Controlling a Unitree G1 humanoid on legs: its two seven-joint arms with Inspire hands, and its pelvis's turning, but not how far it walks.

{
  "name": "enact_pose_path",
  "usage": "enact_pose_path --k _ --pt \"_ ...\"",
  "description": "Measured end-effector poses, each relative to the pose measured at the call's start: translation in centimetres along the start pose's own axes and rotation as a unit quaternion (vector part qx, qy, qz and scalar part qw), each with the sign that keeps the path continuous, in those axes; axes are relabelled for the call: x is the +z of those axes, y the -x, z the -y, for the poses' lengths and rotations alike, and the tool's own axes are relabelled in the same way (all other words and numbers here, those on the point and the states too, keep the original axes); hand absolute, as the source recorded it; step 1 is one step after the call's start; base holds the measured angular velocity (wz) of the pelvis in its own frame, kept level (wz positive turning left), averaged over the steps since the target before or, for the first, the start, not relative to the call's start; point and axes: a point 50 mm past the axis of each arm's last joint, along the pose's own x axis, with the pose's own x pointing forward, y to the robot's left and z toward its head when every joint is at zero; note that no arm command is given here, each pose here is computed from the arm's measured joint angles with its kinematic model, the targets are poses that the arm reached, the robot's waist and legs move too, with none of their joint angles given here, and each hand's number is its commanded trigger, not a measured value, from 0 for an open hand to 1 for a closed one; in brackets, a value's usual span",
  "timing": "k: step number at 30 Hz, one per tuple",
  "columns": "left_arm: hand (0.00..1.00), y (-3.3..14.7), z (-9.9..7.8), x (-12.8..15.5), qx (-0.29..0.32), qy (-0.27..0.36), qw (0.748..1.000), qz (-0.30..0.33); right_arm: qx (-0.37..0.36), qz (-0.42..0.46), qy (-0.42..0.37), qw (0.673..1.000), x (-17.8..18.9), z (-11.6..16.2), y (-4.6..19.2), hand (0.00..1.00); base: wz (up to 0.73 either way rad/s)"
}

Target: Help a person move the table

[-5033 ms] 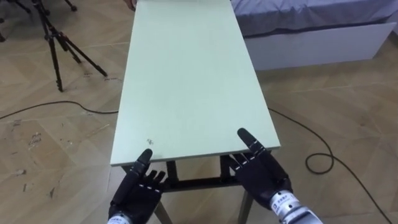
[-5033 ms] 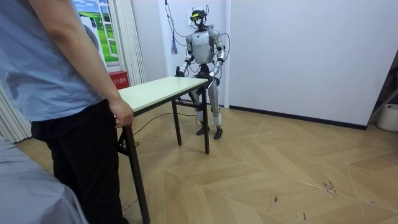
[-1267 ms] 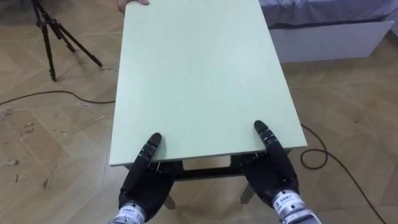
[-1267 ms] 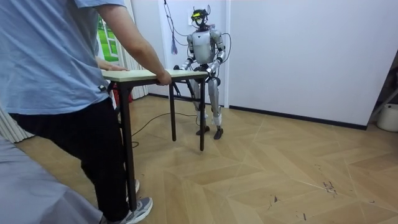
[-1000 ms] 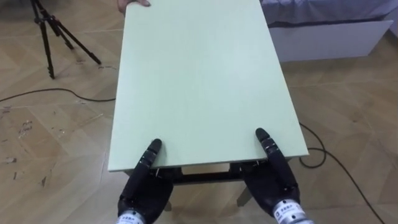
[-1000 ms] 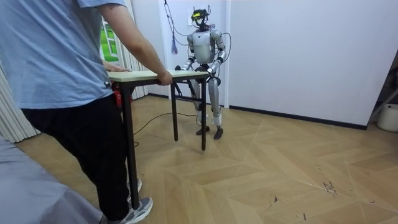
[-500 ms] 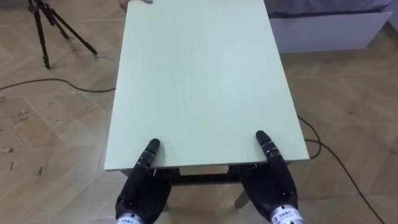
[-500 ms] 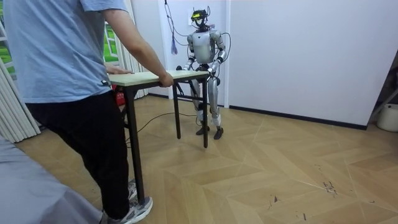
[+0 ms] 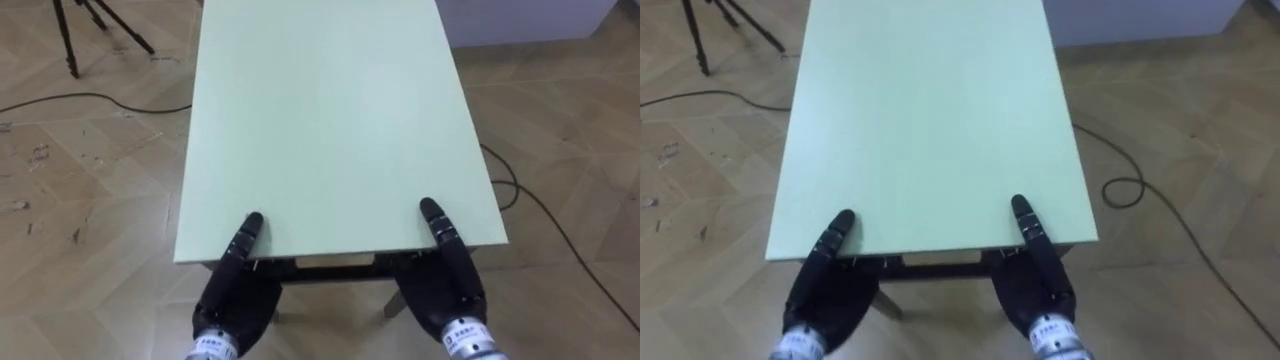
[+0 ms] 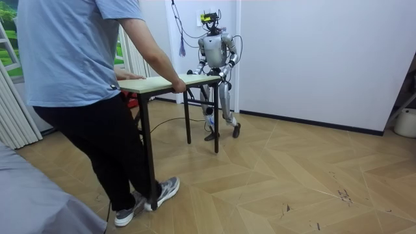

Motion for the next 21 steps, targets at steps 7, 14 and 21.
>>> enact_pose_path --k 7,14,21 --pt "1.00 0.5 -1.5 -0.6 0.026 0.005 1.000 -0.018 -0.029 -0.010 0.000 1.000 -0.1 1.5 1.0 1.00 -0.03" --pt "1.00 1.0 -2.0 -0.6 0.027 -0.023 0.999 -0.036 -0.048 -0.004 -0.027 0.999 -0.2 2.8 2.6 1.00 0.34" --pt "1.00 1.7 -2.2 -0.6 0.027 -0.017 0.999 -0.028 -0.044 -0.017 -0.024 0.999 -0.9 2.6 2.5 1.00 -0.17"
